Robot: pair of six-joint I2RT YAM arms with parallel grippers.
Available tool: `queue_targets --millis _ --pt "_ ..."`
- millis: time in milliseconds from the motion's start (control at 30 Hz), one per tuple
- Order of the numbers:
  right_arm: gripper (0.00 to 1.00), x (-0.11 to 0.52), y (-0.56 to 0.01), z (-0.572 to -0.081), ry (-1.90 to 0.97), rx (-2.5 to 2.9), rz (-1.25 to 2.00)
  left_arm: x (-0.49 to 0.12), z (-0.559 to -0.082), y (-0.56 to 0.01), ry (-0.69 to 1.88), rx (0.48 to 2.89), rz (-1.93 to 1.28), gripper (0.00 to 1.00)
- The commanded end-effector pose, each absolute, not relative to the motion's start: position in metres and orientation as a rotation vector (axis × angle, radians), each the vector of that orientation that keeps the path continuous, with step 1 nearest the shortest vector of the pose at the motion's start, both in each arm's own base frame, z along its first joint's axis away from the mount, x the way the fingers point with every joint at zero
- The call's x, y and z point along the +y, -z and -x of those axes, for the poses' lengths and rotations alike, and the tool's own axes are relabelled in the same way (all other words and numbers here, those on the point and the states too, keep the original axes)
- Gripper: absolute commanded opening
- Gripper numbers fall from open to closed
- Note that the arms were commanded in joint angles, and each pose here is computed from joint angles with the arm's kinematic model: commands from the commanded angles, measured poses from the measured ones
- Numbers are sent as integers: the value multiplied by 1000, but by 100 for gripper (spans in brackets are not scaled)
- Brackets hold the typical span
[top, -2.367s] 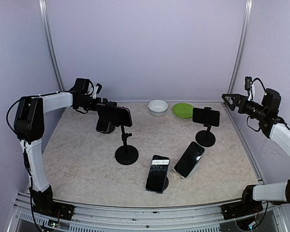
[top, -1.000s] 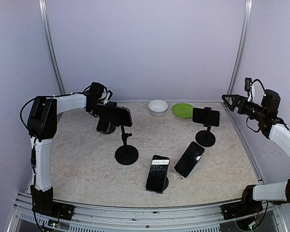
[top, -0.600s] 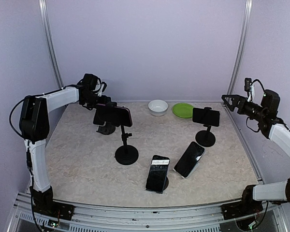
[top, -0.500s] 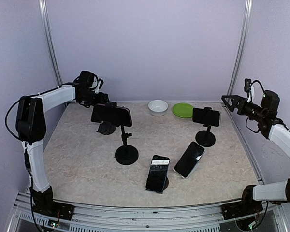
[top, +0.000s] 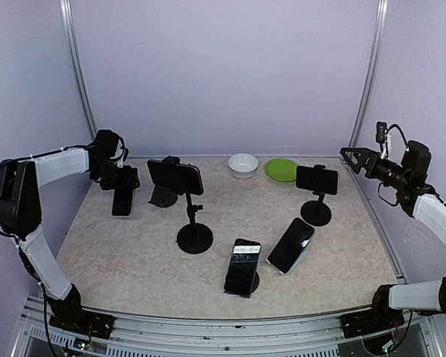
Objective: Remove the phone from the phone stand
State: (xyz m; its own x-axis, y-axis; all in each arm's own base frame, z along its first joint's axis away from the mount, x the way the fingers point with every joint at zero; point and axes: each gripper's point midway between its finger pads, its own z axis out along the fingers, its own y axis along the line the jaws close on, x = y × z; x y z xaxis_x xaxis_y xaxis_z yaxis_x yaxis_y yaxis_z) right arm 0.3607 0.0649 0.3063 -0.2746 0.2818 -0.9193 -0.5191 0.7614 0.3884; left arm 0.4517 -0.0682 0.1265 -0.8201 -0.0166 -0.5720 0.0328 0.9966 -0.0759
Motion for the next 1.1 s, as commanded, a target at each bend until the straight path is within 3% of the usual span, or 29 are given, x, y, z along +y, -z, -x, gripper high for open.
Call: queue_targets --millis 0,500,1067 --pt "100 69 -317 -351 -817 1627 228 -58 -425 -128 63 2539 47 37" --pt "100 77 -320 -341 -895 1600 237 -38 -351 -75 -40 2699 66 37" --pt "100 77 -318 -340 -910 1598 229 -41 -337 -38 -60 2842 -45 41"
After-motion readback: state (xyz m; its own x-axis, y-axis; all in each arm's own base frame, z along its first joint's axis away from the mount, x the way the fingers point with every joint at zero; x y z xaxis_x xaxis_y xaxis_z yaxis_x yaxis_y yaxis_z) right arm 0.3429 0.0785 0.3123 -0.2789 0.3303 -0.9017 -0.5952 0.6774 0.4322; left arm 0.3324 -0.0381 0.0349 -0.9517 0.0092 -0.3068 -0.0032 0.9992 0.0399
